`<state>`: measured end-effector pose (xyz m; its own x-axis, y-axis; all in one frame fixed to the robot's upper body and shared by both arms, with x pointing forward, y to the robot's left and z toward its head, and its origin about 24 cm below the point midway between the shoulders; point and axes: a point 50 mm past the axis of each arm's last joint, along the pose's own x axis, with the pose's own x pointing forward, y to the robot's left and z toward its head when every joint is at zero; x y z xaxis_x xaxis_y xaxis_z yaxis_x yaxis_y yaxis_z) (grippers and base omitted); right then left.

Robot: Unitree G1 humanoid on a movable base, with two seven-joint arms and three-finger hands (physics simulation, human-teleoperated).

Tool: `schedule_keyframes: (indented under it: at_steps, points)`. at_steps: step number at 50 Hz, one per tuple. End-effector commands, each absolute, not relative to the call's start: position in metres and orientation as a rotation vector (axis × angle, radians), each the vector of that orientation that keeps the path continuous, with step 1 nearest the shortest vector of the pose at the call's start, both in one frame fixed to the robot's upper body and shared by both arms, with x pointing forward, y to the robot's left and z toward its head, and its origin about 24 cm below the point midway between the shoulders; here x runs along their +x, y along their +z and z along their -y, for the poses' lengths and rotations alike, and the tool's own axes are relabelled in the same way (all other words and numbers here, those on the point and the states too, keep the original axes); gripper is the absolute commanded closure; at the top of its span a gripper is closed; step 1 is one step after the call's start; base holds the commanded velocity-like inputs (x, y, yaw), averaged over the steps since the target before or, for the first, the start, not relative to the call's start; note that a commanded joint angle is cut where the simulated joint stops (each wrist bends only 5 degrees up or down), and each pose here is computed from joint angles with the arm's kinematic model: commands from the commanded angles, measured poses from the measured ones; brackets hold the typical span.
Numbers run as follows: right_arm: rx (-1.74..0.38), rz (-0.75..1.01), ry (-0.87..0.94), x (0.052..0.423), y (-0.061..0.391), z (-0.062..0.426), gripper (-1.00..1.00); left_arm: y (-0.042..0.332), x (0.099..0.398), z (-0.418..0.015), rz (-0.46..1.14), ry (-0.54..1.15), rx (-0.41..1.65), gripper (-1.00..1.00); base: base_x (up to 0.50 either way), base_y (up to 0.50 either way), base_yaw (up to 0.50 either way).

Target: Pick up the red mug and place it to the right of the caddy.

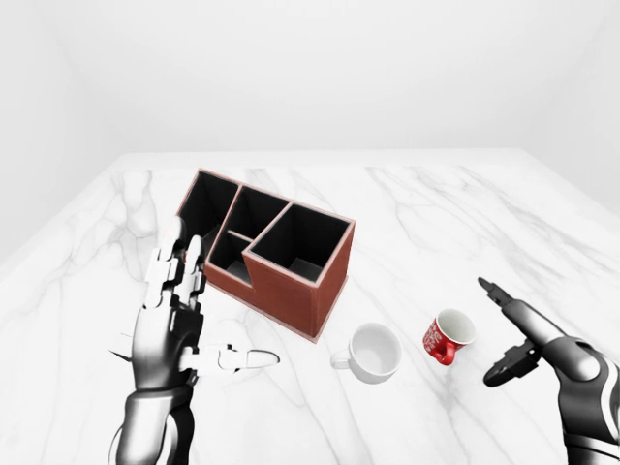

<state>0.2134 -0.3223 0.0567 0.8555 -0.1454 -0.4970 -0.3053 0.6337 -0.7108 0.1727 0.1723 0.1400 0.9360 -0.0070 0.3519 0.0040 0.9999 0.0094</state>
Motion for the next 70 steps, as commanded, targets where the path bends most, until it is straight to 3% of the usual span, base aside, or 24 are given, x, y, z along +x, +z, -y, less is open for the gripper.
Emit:
schedule_keyframes:
  at_steps: [1, 31, 70]
  points:
    - [-0.935, -0.579, 0.095, 0.219, 0.06, 0.329, -1.0, 0.139, 0.174, -0.172, 0.356, -0.006, 0.01, -1.0, 0.0, 0.0, 0.0]
    - [-1.12, -0.595, 0.15, 0.248, 0.068, 0.313, -1.0, 0.135, 0.177, -0.171, 0.339, -0.009, 0.007, -1.0, 0.0, 0.0, 0.0]
    - [-1.216, -0.607, 0.205, 0.255, 0.06, 0.289, -1.0, 0.135, 0.177, -0.171, 0.342, -0.008, 0.006, -1.0, 0.0, 0.0, 0.0]
